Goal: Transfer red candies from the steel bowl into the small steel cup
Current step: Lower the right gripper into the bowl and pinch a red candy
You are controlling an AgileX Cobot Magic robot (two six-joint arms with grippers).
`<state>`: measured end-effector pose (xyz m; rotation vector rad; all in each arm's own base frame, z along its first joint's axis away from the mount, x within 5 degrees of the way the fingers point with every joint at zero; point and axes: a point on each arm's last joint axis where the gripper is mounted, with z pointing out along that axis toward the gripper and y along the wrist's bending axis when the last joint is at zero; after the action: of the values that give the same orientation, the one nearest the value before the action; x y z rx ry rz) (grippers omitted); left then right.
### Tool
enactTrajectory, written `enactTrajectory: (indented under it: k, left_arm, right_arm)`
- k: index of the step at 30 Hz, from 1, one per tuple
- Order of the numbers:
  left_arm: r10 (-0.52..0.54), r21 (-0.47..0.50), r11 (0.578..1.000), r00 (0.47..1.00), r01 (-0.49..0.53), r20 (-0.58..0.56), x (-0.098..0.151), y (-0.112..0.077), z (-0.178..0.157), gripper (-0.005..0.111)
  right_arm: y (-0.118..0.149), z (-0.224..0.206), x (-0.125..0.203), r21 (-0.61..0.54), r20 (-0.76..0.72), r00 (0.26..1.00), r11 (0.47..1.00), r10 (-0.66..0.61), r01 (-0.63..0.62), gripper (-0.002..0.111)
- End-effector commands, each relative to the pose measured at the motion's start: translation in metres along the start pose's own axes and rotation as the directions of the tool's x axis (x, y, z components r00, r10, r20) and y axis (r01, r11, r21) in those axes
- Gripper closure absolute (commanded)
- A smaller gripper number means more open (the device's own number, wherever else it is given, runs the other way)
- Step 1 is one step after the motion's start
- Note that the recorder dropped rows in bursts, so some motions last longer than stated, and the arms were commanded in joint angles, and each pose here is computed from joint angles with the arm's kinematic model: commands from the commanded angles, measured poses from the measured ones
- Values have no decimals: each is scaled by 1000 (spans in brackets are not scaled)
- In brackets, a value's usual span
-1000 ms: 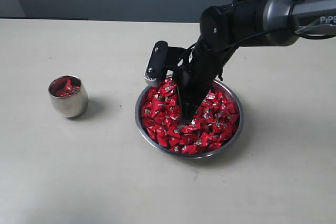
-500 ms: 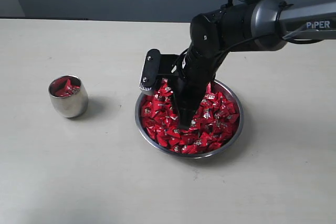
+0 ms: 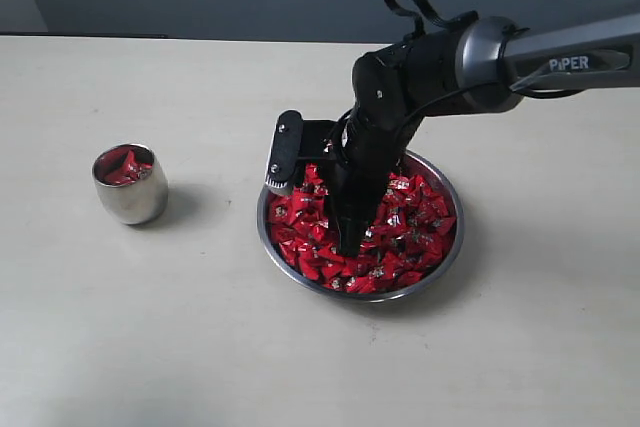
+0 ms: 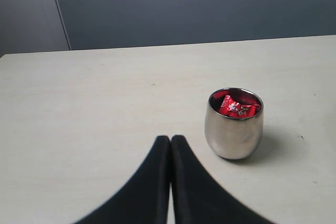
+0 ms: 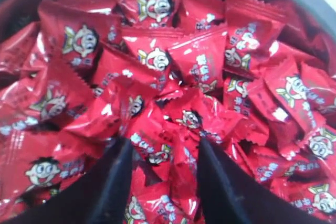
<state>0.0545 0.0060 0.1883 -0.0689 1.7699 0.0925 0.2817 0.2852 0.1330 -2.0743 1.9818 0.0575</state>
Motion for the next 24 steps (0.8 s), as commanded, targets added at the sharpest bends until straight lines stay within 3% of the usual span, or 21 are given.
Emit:
enactTrajectory:
  k: [1, 6, 12, 24]
  left_arm:
    - [0, 7, 1000, 1000, 0, 3, 1, 0, 0, 106]
    - [0, 7, 1000, 1000, 0, 3, 1, 0, 0, 106]
    - [0, 7, 1000, 1000, 0, 3, 1, 0, 0, 106]
    - [0, 7, 1000, 1000, 0, 3, 1, 0, 0, 106]
  right_arm:
    - [-2, 7, 0, 10, -11, 1000, 1000, -7, 7, 68]
    - [-5, 8, 2, 37, -23, 1000, 999, 12, -12, 77]
    - [-5, 8, 2, 43, -25, 1000, 999, 10, -9, 109]
    - [-9, -8, 1, 87, -13, 998, 994, 61, -60, 109]
